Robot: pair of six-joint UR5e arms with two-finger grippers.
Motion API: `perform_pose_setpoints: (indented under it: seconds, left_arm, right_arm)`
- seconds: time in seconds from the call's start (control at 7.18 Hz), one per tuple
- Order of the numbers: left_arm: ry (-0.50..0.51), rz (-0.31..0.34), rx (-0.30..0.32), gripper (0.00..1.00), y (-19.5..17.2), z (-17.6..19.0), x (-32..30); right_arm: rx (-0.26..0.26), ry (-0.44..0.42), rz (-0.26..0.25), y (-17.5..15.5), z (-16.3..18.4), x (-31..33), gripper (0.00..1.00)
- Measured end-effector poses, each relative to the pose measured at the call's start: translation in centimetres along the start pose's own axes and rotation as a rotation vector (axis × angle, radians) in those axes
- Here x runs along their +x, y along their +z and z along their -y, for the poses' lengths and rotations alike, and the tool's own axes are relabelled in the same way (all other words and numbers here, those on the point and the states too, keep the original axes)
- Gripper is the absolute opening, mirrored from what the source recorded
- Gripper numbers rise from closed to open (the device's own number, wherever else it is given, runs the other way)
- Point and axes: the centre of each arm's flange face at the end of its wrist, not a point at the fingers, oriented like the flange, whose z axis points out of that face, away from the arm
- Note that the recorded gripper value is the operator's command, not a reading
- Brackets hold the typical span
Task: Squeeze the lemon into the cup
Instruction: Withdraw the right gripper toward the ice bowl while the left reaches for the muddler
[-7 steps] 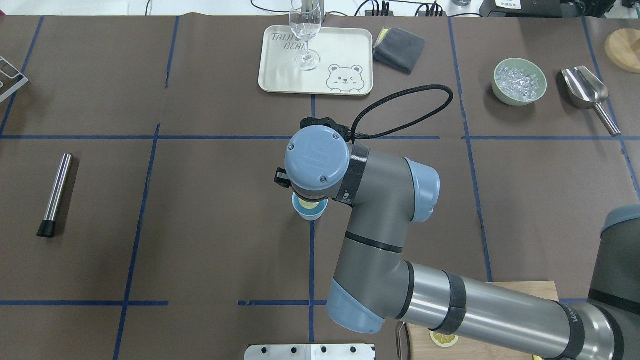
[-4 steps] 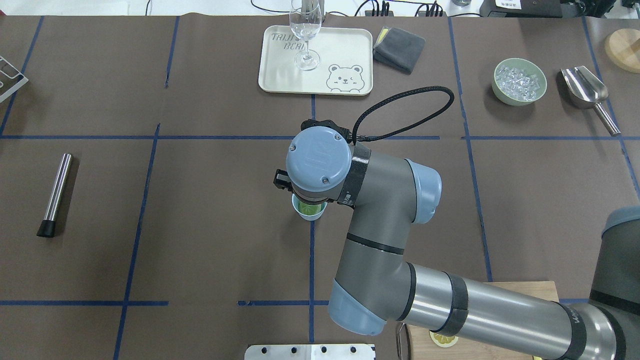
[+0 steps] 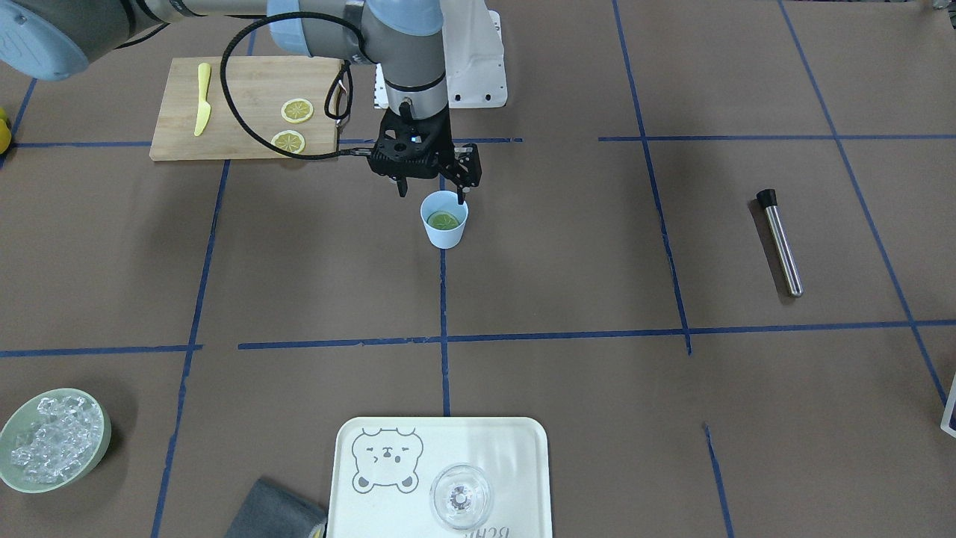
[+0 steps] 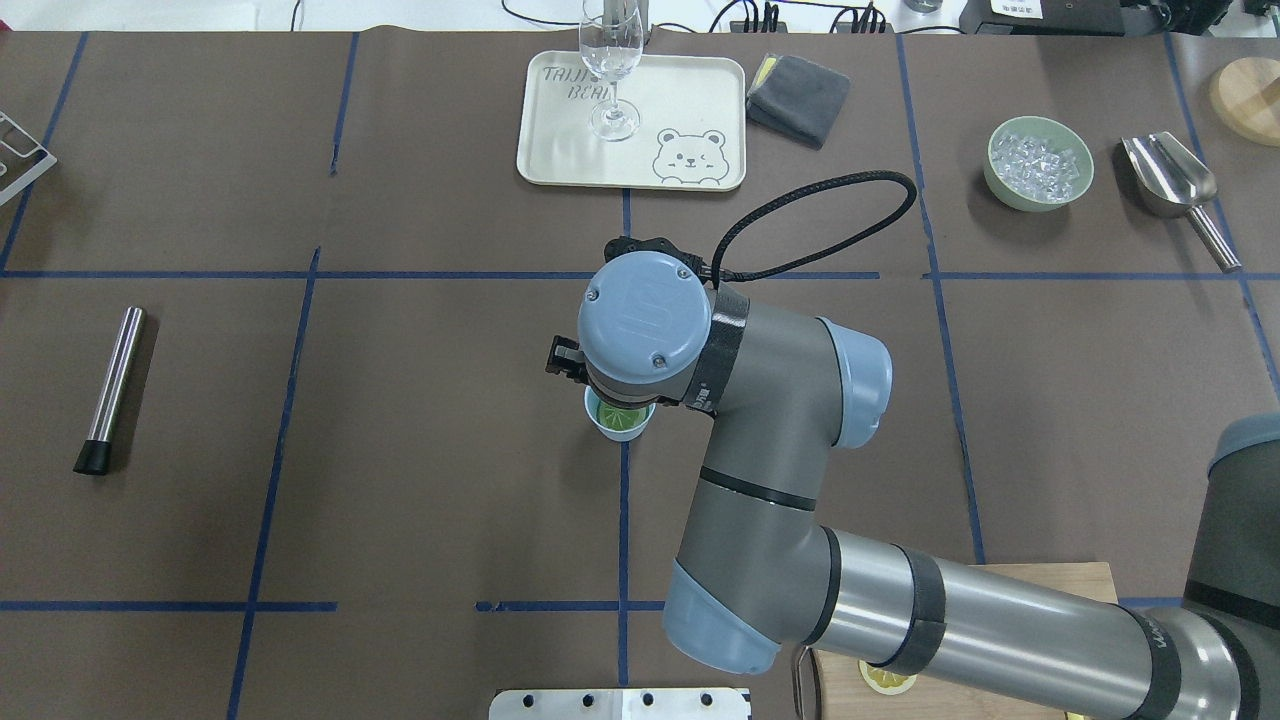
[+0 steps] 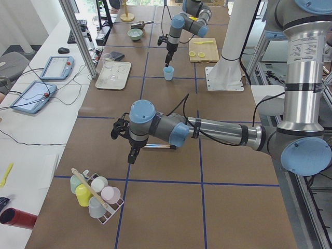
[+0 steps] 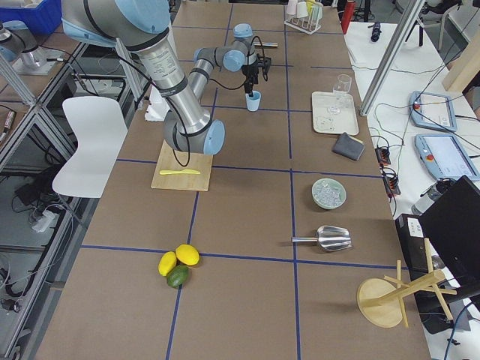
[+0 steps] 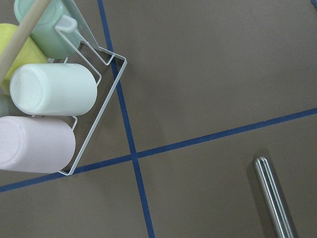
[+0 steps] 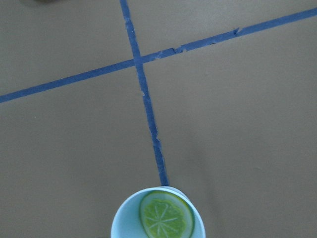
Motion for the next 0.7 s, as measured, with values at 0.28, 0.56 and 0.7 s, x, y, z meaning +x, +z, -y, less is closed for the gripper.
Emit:
perform_pose_setpoints:
  seconds: [0.28, 0.56, 0.7]
  left_arm:
    - [-0.059, -0.042, -0.051, 1.0, 3.4, 1.2, 6.4]
    - [-0.128, -0.068, -0.119, 1.0, 6.4, 2.2, 11.8]
    - [-0.147, -0.071, -0.151, 1.0, 7.6, 2.2, 13.5]
  right_arm:
    - [0.022, -0.086, 0.009, -3.1, 3.0, 7.7, 1.0]
    - [0.039, -0.166, -0.042, -4.3, 8.8, 14.5, 1.0]
    - [0.033, -0.197, -0.065, -5.0, 11.9, 17.8, 1.0]
